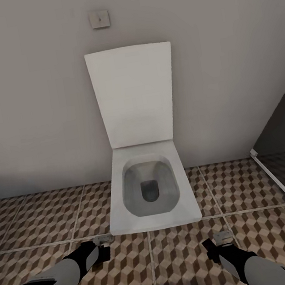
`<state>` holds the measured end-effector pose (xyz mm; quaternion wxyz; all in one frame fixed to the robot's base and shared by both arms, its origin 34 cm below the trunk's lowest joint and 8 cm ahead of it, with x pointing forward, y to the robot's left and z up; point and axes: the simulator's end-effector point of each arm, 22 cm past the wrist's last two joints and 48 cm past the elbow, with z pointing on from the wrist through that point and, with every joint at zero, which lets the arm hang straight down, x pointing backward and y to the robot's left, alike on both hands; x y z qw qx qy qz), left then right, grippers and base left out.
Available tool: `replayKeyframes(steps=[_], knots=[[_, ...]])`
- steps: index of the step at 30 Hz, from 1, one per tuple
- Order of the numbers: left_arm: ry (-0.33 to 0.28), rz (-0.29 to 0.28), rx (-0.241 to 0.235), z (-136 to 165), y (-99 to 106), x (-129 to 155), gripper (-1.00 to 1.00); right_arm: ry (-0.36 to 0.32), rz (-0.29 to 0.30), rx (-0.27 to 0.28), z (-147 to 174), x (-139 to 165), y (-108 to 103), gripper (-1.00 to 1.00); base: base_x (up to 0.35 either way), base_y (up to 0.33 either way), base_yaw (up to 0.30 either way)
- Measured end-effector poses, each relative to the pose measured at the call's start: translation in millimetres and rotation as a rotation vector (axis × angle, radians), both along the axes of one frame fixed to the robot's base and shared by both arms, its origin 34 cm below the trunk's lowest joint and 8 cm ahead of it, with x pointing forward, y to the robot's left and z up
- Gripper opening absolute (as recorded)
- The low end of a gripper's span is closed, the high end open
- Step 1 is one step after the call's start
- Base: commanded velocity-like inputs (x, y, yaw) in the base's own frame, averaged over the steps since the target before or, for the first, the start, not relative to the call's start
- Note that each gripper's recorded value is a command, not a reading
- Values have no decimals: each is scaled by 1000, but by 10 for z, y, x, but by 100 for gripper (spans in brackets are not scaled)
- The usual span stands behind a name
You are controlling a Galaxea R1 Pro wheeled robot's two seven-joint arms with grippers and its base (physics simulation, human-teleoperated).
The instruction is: Take the four mousetraps from the cabinet in the bathroom and place them on the bathroom floor. Make sure all four end up on the same floor surface, and ensure that at least two of them are either under or directly next to the same bathroom sink.
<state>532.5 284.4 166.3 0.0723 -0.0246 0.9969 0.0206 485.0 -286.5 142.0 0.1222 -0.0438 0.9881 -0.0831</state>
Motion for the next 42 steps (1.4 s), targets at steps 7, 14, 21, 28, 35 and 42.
replayKeyframes(steps=[7, 14, 21, 28, 35, 42], knots=[[6, 0, 0, -26, -1, -20, -100, 7, -2, 3, -25, -25, 5, -100, 0, 0, 0], [16, 0, -1, -73, -1, -57, -100, 19, -3, 4, -67, -67, 6, -100, 0, 0, 0], [28, 0, -1, -121, -1, -97, -100, 30, -2, 3, -111, -109, 6, -100, 0, 0, 0], [39, 0, -1, -170, -2, -138, -100, 41, -3, 4, -154, -153, 6, -100, 0, 0, 0], [50, 0, -1, -219, -2, -179, -100, 52, -3, 4, -197, -197, 6, -100, 0, 0, 0], [60, -1, -1, -266, -1, -218, -100, 63, -4, 4, -239, -241, 6, -100, 0, 0, 0]])
